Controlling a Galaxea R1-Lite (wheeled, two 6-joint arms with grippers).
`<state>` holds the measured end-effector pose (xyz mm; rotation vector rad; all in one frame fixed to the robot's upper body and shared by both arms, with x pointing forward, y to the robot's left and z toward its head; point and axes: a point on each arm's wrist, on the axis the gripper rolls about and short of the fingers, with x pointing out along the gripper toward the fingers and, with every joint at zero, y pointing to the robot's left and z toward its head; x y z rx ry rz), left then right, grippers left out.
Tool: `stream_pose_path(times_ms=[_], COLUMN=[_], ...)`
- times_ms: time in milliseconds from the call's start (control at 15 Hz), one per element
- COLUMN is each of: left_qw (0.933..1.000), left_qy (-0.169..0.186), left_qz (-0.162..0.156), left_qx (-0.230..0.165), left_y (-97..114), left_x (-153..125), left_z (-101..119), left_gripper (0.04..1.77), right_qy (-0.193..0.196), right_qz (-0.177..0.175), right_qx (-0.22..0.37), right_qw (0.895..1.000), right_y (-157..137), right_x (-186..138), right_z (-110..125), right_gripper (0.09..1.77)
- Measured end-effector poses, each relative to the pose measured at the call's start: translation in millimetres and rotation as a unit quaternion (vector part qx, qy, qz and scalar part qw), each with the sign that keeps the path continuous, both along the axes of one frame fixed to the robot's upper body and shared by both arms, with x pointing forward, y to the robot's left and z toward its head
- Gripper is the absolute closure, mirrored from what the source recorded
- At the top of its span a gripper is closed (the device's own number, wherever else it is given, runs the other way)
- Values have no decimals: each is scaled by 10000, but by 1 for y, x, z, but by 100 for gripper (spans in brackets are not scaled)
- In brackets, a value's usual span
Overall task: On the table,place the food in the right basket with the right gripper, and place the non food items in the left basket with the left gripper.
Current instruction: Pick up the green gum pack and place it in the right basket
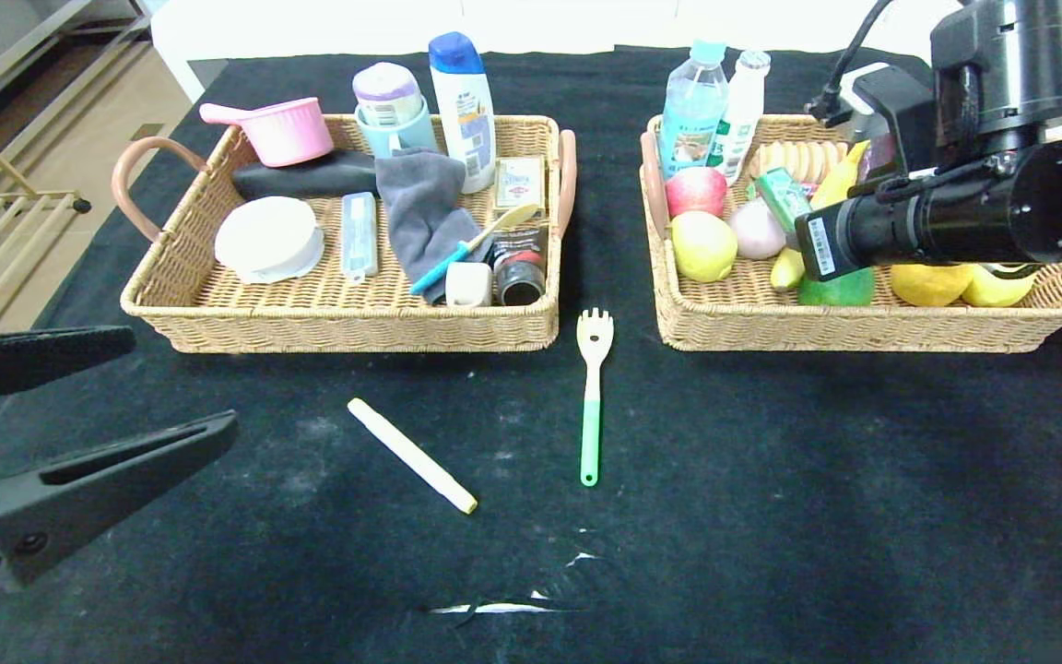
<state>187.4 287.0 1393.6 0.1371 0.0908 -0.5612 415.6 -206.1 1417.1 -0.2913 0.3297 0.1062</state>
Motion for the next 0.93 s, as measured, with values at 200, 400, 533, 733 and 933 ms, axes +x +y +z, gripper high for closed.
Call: stream_pose_path(times_ms=[200, 400, 533, 733, 933], left_qw=[10000, 10000, 9993, 9961, 9943], left_qy=[5, -22, -84, -140, -79], left_qz=[2, 84, 357, 862, 1054], left_qx=[2, -28, -81, -145, -116], left_y=[0, 0, 3, 12, 15], left_x=[0, 2, 6, 15, 23], left_z=[0, 2, 8, 16, 16], left_gripper=[9, 9, 9, 9, 9], right_qy=[-38, 12, 7, -5, 15], right_qz=[-160, -205, -176, -35, 138], right_qx=[54, 123, 147, 162, 164], right_qw=[9998, 9997, 9997, 9999, 9998], right_y=[1, 2, 4, 9, 10], right_x=[8, 11, 8, -5, -26], right_z=[-1, -4, -2, 1, 4], right_gripper=[108, 78, 64, 48, 38])
